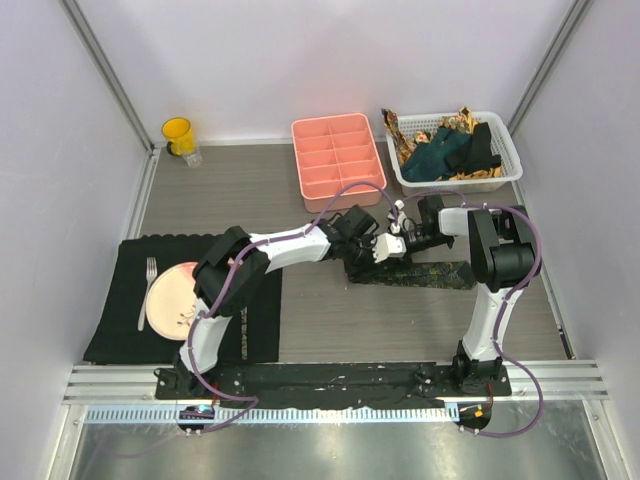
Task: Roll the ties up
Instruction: Roll the tie at the center of the board.
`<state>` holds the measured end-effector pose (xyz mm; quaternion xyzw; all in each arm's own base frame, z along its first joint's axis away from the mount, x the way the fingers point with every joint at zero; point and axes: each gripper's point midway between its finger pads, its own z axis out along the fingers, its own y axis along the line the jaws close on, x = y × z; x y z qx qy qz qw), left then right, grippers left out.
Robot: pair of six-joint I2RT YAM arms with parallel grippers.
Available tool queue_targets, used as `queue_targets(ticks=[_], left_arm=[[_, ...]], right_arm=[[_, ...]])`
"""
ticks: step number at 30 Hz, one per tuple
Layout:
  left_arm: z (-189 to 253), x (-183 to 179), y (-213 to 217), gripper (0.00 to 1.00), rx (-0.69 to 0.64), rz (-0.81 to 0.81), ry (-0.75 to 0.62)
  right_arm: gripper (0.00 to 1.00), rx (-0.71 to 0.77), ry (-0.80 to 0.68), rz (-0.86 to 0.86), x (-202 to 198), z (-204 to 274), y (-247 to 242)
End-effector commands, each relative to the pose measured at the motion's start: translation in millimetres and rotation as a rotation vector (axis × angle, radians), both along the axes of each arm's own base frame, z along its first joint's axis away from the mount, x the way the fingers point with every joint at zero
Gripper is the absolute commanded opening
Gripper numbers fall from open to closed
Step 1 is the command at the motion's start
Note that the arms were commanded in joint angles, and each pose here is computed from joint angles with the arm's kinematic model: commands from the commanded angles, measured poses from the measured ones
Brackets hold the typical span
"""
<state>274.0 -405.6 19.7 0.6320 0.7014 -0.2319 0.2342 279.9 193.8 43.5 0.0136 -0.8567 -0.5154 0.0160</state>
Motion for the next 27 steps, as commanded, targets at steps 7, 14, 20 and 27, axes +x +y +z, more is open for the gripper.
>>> queue_targets(ticks=[7, 14, 20, 27], left_arm=[[-80.0, -41.3, 74.0, 0.04, 0.325, 0.024, 0.178], [-81.1, -42.1, 73.9, 0.04, 0.323, 0.027, 0.182], [-81.1, -41.5, 73.3, 0.04, 0.321, 0.023, 0.178], [-79.0, -43.3, 71.7, 0.04, 0.301, 0.033, 0.206]], right_arm=[[0.30, -0.090, 0.017, 0.053, -18.8, -30.6, -10.9], [0.41, -0.005, -0.051, 0.040, -14.1, 7.1, 0.0], [0.35, 0.000, -0.053, 0.036, -11.0, 5.2, 8.5], [0.01, -0.085, 0.027, 0.051, -23.5, -26.2, -3.0]])
